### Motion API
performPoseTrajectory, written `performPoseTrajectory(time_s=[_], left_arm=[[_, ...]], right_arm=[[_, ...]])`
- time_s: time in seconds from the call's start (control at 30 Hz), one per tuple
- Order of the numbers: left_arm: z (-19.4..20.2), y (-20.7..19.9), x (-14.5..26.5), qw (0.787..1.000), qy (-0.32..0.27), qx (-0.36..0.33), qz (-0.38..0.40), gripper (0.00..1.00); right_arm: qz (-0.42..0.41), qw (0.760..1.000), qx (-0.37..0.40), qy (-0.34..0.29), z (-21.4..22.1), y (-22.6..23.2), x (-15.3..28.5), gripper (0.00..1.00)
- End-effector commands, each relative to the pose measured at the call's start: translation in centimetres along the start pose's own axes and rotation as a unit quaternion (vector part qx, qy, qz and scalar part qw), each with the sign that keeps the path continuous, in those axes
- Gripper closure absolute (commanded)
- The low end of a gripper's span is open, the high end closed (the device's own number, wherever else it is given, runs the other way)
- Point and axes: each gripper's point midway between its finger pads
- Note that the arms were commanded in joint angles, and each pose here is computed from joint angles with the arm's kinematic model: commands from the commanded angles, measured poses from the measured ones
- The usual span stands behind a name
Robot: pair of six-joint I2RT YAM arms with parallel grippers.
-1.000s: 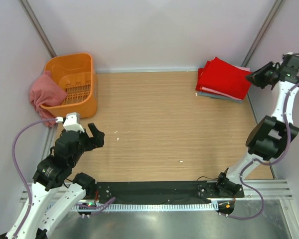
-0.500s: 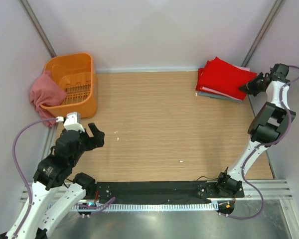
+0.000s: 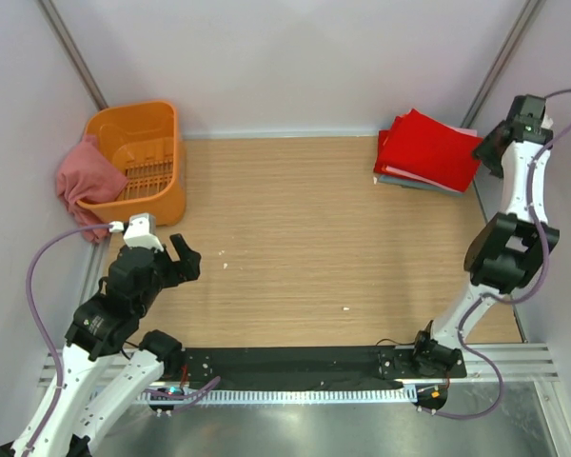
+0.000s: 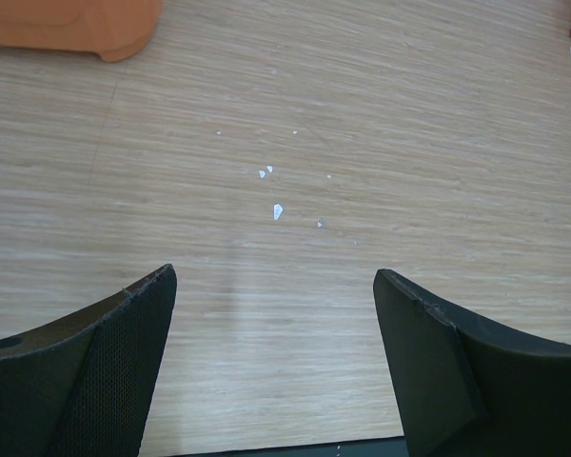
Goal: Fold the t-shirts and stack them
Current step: Reset both grippers
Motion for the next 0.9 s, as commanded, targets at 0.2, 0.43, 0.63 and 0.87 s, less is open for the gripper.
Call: performPoseTrajectory(time_s=[0.2,0.43,0.63,0.87], left_arm=[[-0.8,-0.7,-0.8,1.000,-0.007,-0.014,0.008,0.14],[-1.7,-0.4,-1.8,0.999,0.010,-0.032,-0.027,0.07],[-0.5,-0.3,-2.6,0.998,0.033,-0.035,-0.034,0.06],[0.3,-0.2,-2.8,0.998,0.037,-0.037,-0.029,0.04]], right_arm=[[-0.247,0.950,0.002,-0.190,2.4,7.9,20.9,0.17],[-0.459,0.881,0.103,-0.039,20.5,13.6,25.2,0.00],[-0.428,0.882,0.195,0.034,32.8,10.8,24.9,0.00],[-0.290,0.947,0.131,-0.053,31.2,3.0,20.4,0.00]])
Point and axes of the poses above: each gripper's point midway between its finger pads, its own x axis back along the fingers, its own y axis along the line the jaws close on, z = x × y, and after that the axes turned 2 degrees about -x, right-handed
